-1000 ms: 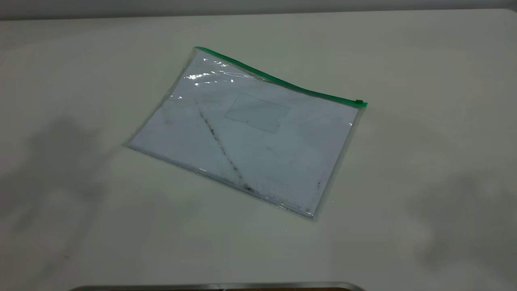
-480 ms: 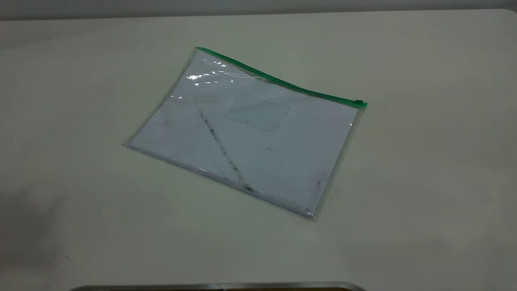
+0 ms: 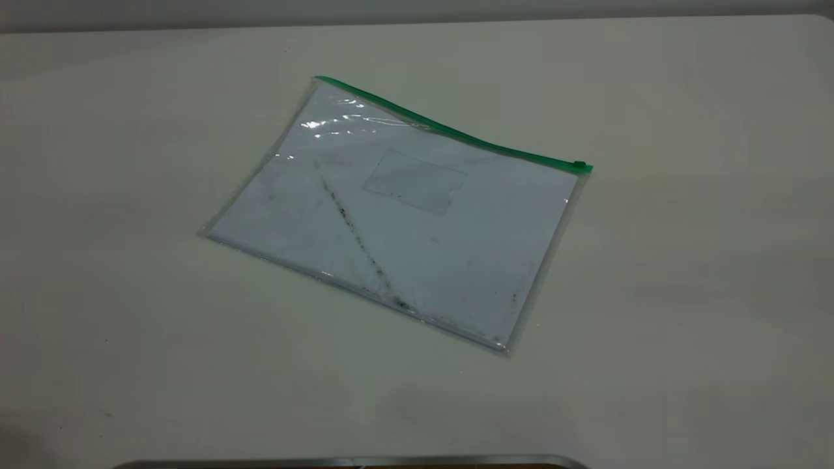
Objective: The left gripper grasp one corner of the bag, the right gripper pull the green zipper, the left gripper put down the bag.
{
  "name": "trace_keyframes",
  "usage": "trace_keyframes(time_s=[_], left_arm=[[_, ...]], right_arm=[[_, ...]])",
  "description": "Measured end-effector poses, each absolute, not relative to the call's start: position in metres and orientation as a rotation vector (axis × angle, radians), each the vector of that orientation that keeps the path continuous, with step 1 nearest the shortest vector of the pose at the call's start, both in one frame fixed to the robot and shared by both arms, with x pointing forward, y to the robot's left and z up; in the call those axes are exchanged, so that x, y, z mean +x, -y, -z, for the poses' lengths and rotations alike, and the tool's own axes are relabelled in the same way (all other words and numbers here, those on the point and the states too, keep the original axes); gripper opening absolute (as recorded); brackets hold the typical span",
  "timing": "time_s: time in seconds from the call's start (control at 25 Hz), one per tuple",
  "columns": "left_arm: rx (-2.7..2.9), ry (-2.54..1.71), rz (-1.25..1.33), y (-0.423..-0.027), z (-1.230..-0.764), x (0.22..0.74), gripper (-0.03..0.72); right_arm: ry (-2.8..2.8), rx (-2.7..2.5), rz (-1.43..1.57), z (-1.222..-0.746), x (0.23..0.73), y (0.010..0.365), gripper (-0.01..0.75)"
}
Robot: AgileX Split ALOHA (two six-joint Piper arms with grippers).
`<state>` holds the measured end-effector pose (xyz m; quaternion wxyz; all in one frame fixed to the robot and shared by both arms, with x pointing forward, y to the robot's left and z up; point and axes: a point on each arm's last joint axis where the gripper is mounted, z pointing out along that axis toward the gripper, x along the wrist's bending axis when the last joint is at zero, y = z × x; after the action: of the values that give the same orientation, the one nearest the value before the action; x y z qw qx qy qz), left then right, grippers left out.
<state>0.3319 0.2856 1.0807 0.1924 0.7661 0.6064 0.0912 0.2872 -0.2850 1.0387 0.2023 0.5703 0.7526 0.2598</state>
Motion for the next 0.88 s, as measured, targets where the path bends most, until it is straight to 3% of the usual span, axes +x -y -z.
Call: trace_keyframes(time_s=[0.24,0.88], left_arm=[[2.2,-1.814,-0.303,-0.295,-1.025,0.297,0.488],[1.959,-1.599,-0.71,-0.295,-1.035,0.245,0.488]], right_arm=[[-2.118,1.62,-0.726,-1.036,0.286,0.284,0.433],[-1.983,1.616,-0.807,-1.04,0.271,0.287,0.433]])
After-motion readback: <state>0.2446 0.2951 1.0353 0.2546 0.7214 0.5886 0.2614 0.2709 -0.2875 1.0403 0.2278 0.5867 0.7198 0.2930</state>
